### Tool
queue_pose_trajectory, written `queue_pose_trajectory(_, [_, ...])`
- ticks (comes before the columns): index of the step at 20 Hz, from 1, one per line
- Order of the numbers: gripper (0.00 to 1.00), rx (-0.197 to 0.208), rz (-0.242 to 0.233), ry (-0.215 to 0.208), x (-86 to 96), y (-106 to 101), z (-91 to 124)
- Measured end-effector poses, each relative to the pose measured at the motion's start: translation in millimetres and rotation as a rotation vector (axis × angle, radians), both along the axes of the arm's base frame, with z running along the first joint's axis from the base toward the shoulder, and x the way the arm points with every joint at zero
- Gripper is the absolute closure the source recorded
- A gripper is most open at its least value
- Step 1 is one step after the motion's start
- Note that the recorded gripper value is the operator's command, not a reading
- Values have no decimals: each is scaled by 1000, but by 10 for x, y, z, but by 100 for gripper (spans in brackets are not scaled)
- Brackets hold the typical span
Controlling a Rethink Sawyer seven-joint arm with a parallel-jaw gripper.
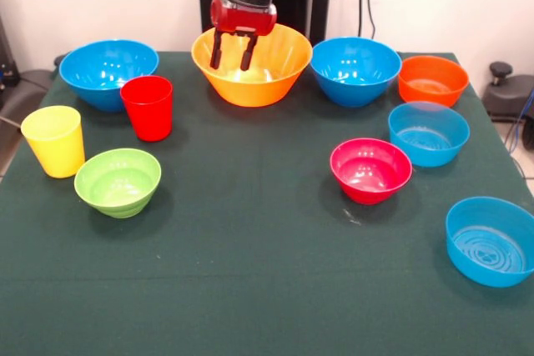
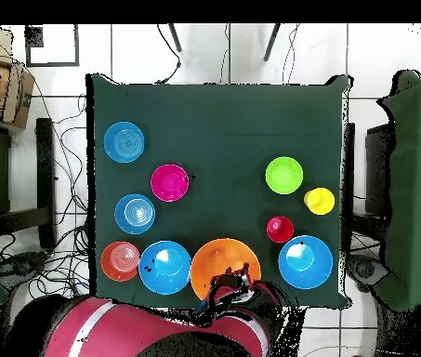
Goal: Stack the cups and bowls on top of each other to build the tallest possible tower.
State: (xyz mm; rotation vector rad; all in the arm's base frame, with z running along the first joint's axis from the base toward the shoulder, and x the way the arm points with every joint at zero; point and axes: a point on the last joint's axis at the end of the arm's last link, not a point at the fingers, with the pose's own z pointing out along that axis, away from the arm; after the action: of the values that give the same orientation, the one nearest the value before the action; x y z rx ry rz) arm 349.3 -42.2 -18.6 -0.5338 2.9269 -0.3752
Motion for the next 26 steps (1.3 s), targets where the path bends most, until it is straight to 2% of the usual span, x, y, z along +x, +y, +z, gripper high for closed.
queue_pose_trajectory(2, [0, 18, -29, 0, -4, -14, -5])
queue_pose_trajectory(3, [0, 40, -82, 5, -25, -83, -6])
queue_pose_trajectory(4, [0, 49, -107, 6, -35, -123, -7])
queue_pose_trajectory(7, [0, 76, -226, 24, -129, -376, -23])
queue_pose_trajectory(9, [0, 84, -295, 39, -229, -555, -46])
queue_pose_trajectory(10, [0, 86, -309, 42, -256, -589, -53])
queue_pose_trajectory(14, [0, 91, -324, 53, -310, -610, -80])
queue_pose_trajectory(26, [0, 110, -306, 119, -488, -434, -277])
